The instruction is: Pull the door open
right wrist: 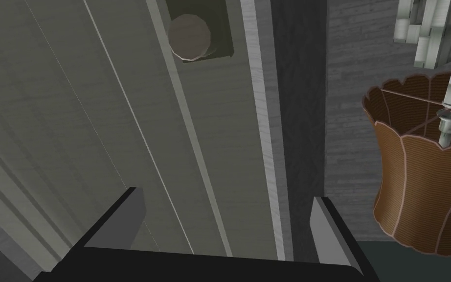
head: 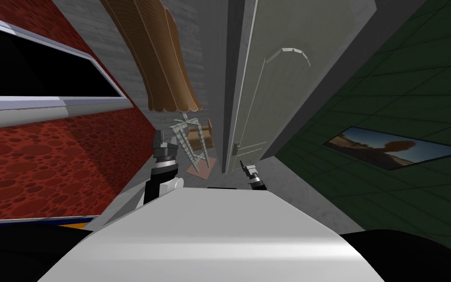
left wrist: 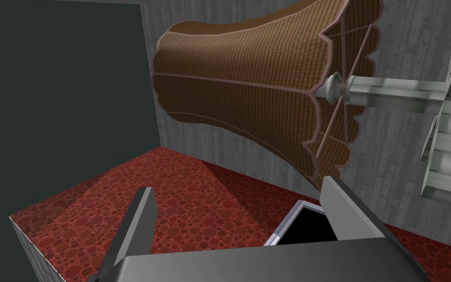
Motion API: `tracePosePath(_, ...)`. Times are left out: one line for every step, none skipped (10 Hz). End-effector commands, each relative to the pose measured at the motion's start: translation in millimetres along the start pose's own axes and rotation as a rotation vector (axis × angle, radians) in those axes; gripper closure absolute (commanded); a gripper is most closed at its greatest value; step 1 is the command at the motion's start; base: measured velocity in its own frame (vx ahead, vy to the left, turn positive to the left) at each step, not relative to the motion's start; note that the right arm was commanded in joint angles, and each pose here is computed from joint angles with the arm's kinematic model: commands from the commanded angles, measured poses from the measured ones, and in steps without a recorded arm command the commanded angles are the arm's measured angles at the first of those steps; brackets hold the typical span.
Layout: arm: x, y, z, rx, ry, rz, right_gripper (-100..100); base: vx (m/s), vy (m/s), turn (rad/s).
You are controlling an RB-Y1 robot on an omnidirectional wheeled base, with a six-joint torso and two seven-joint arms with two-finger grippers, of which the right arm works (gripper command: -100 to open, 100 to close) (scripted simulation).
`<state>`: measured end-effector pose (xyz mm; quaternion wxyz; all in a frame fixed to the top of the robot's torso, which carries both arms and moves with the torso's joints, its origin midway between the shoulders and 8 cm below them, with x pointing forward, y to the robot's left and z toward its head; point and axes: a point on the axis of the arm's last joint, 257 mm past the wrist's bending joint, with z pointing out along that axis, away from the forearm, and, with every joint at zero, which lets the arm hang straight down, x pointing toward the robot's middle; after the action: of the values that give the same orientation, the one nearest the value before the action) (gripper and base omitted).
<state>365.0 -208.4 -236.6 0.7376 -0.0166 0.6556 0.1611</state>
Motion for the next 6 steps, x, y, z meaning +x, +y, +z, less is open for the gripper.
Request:
tracePosePath(9.8, 3.6, -3.3, -0.009, 0.025, -0.034, -100, 0.078, -0.048, 0.054)
tracePosePath(15.4, 5.3, -5.0, -0.013, 0.038, -0.051, -100, 0.078, -0.051, 0.043)
tracePosePath(21.0, 7.1, -6.8, -0.019, 0.052, -0.068, -100, 0.087, -0.069, 0.033)
tracePosePath(26.6, 8.8, -8.6, -0.024, 0.065, -0.085, -100, 0.078, -0.054, 0.037)
tracePosePath(31.4, 10.4, -10.2, -0.029, 0.076, -0.099, -100, 0.087, -0.061, 0.027)
tracePosePath(40.4, 13.5, -13.3, -0.038, 0.097, -0.125, -100, 0.125, -0.083, 0.036)
